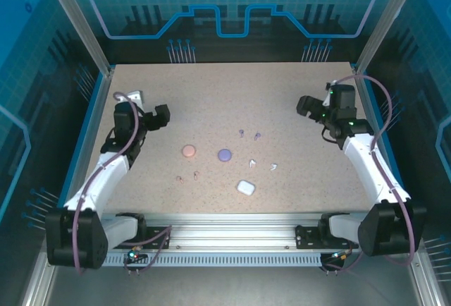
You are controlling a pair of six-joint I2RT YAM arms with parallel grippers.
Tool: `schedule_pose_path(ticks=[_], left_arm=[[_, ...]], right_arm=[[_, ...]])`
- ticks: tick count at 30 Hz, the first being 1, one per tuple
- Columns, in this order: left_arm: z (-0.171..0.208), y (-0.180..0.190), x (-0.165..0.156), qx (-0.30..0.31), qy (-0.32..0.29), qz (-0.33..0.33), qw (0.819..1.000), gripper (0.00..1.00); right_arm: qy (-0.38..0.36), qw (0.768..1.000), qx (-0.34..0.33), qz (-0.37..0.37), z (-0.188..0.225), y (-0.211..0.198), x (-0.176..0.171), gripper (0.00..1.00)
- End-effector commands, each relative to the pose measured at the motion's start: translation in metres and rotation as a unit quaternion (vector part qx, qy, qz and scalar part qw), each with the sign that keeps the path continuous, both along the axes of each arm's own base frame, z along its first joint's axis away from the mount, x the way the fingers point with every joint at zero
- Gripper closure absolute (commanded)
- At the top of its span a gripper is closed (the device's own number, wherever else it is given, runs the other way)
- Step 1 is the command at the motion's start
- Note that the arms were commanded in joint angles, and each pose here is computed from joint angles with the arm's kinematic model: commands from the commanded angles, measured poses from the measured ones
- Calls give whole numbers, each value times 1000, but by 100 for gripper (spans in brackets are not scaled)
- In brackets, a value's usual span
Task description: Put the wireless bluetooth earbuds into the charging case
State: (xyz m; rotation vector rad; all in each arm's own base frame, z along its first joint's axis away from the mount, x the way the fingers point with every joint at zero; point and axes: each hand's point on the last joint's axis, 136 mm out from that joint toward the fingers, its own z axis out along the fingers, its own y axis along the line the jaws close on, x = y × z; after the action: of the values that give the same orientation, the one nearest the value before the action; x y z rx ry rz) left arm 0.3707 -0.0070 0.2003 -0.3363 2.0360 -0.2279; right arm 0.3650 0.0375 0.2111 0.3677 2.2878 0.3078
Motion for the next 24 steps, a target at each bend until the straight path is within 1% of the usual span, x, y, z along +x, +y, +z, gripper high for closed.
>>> schedule_pose_path(ticks=[1, 4, 6, 9, 12, 14, 19, 24], left_arm=[[-17, -40, -37, -135, 79, -15, 988, 1], [-26, -69, -56, -215, 76, -32, 973, 1], [-35, -82, -67, -243, 83, -34, 966, 1], [-37, -99, -76, -266, 91, -48, 958, 1], [-35, -111, -79, -273, 105, -62, 954, 1], [-33, -116, -78, -270, 113, -70, 954, 1], [-30, -120, -73, -248, 127, -80, 957, 1], [-31, -127, -67, -247, 137, -96, 954, 1]], right_arm=[[157, 985, 63, 31, -36, 60, -61, 8], [221, 972, 68, 47, -60, 100, -91, 8], [252, 965, 69, 38, -73, 118, -108, 8], [281, 957, 69, 17, -91, 139, -131, 8], [305, 951, 56, -8, -106, 152, -146, 8], [321, 946, 47, -9, -116, 164, -152, 8], [370, 928, 21, -32, -143, 190, -168, 7], [388, 920, 13, -52, -159, 213, -175, 7]])
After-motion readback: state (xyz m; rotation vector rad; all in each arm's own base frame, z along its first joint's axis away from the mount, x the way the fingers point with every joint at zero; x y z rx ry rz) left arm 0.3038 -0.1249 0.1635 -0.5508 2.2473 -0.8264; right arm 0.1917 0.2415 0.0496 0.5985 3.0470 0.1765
